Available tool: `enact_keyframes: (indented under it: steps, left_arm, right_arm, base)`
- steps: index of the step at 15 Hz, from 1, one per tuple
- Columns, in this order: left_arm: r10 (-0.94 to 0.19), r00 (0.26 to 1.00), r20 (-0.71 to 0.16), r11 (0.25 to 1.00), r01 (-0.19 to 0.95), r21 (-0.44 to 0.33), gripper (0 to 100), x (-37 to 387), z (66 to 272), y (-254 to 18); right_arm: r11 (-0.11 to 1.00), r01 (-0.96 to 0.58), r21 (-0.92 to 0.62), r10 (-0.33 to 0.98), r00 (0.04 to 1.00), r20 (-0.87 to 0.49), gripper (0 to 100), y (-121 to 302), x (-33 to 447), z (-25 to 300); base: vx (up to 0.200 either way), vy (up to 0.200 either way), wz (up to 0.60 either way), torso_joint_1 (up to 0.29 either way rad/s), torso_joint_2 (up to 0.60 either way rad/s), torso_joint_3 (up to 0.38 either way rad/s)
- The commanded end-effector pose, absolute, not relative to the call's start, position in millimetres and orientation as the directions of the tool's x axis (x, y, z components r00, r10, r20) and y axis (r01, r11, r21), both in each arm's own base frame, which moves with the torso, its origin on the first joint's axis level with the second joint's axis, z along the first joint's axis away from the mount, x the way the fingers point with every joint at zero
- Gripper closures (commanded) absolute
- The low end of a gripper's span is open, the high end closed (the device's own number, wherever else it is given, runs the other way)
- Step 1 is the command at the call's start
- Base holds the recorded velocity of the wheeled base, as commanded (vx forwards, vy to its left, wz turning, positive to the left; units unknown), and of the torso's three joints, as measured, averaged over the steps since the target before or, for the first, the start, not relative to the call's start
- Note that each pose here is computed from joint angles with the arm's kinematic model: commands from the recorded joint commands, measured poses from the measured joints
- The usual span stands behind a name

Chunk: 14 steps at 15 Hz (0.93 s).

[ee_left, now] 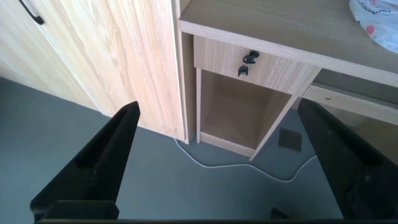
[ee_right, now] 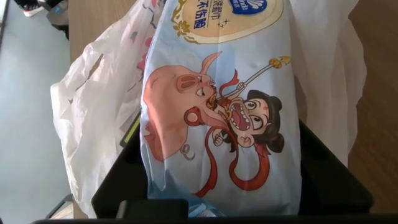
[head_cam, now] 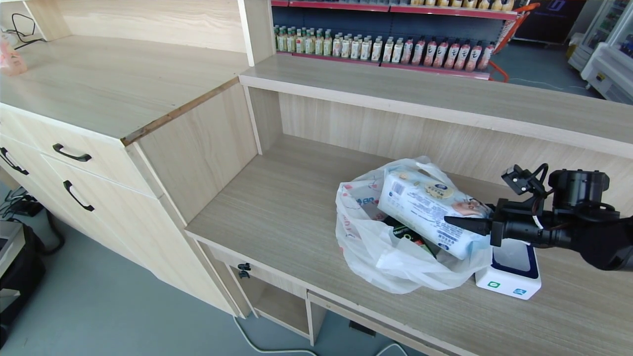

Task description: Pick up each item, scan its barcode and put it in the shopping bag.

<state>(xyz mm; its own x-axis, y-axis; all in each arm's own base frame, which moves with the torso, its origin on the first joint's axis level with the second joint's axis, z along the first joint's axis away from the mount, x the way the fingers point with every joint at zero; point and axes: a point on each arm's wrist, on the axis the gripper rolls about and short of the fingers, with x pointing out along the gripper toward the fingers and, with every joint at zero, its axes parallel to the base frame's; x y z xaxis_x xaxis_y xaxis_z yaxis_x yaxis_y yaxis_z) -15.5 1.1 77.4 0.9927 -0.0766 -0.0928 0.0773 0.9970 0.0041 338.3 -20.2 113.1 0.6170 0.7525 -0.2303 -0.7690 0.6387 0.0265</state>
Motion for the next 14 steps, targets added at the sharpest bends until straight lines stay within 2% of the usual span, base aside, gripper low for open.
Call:
enact_keyframes:
  steps: [1,2,3,6,14]
  left_arm:
    - [-0.076,0.993,-0.093,0.997,0.077,0.004,0,-15,77,1]
    - [-0.076,0.993,-0.093,0.997,0.077,0.004,0,-15,77,1]
    - [-0.076,0.993,-0.093,0.997,0.077,0.004,0,-15,77,1]
    - [-0.076,0.993,-0.093,0.997,0.077,0.004,0,-15,77,1]
    - [-0.076,0.993,-0.093,0.997,0.077,0.004,0,-15,77,1]
  right_arm:
    - [0.637,-0.770,0.023,0.754,0.616,-0.229,100,-20,337,115]
    - [0.637,-0.770,0.023,0.754,0.616,-0.229,100,-20,337,116]
    - [0.638,-0.769,0.022,0.753,0.618,-0.228,0,-20,336,116]
    - [0.637,-0.771,-0.008,0.753,0.624,-0.209,0,-19,333,128]
    - [0.594,-0.741,-0.313,0.780,0.626,-0.003,0,-3,294,225]
  base:
    - [0.000,0.000,0.00,0.000,0.00,0.000]
    - [0.000,0.000,0.00,0.000,0.00,0.000]
    - [0.000,0.000,0.00,0.000,0.00,0.000]
    - [0.000,0.000,0.00,0.000,0.00,0.000]
    - [0.000,0.000,0.00,0.000,0.00,0.000]
